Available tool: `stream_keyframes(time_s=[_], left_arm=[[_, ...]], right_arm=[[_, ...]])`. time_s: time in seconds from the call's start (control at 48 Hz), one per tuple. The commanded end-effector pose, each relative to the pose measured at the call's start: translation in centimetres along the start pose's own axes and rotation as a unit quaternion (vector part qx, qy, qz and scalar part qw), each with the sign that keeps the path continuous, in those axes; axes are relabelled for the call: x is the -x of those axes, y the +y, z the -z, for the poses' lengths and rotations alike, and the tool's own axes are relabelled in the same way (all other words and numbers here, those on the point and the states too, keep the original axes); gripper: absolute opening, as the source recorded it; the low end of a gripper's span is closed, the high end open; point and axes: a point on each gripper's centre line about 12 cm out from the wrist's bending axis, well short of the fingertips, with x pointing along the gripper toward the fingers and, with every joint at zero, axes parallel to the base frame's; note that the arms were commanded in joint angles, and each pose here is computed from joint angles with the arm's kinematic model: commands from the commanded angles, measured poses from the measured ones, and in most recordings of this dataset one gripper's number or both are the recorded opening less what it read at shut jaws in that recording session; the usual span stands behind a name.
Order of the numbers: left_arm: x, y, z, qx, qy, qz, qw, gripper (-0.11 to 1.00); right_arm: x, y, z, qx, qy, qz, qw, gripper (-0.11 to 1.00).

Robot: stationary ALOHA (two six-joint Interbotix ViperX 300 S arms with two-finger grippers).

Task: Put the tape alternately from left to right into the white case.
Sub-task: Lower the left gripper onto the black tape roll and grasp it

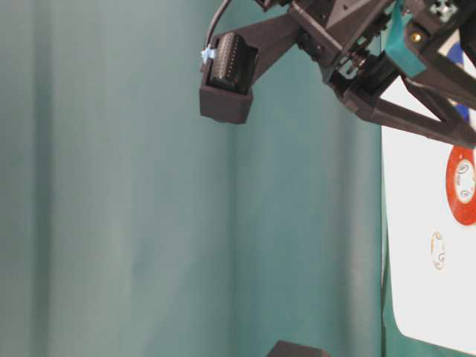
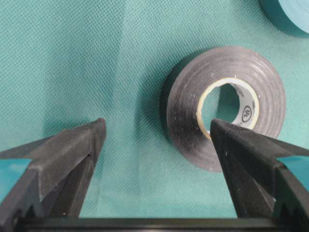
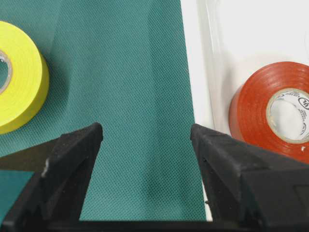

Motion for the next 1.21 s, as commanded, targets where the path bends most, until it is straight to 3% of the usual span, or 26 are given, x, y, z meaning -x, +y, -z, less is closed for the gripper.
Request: stream_keyframes(time_s=[0.0, 0.687, 0.771, 0.896, 0.979, 1.041, 1.187], left_arm=[[0.2, -0.9, -1.1, -0.003, -0.019, 0.012, 0.9997, 0.66], [-1.3, -0.7, -0.5, -0.007, -0.005, 0.006, 0.9999, 0.64], [-1.2, -0.8, -0.7, -0.009, -0.008, 0.007, 0.9999, 0.53], [-1.1, -0.8, -0.7, -0.01, -0.01, 0.008, 0.9999, 0.19], [-1.1, -0.7, -0.5, -0.008, -0.008, 0.007, 0.9999, 0.04], [-1.0, -0.7, -0.5, -0.009, -0.008, 0.007, 0.9999, -0.03], [-0.8, -0.8, -0.6, -0.009, -0.012, 0.009, 0.9999, -0.04]], right_arm=[[0.7, 0.3, -1.6, 0.002, -0.027, -0.005, 0.9996, 0.81], [0.7, 0.3, -1.6, 0.002, -0.027, -0.005, 0.9996, 0.81], [0.7, 0.3, -1.6, 0.002, -0.027, -0.005, 0.9996, 0.81], [0.7, 0.3, -1.6, 0.002, -0.027, -0.005, 0.9996, 0.81], [0.7, 0.3, -1.6, 0.002, -0.027, -0.005, 0.9996, 0.81], [0.7, 0.3, -1.6, 0.002, -0.027, -0.005, 0.9996, 0.81], [0.7, 0.3, -1.6, 0.002, -0.027, -0.005, 0.9996, 0.81]])
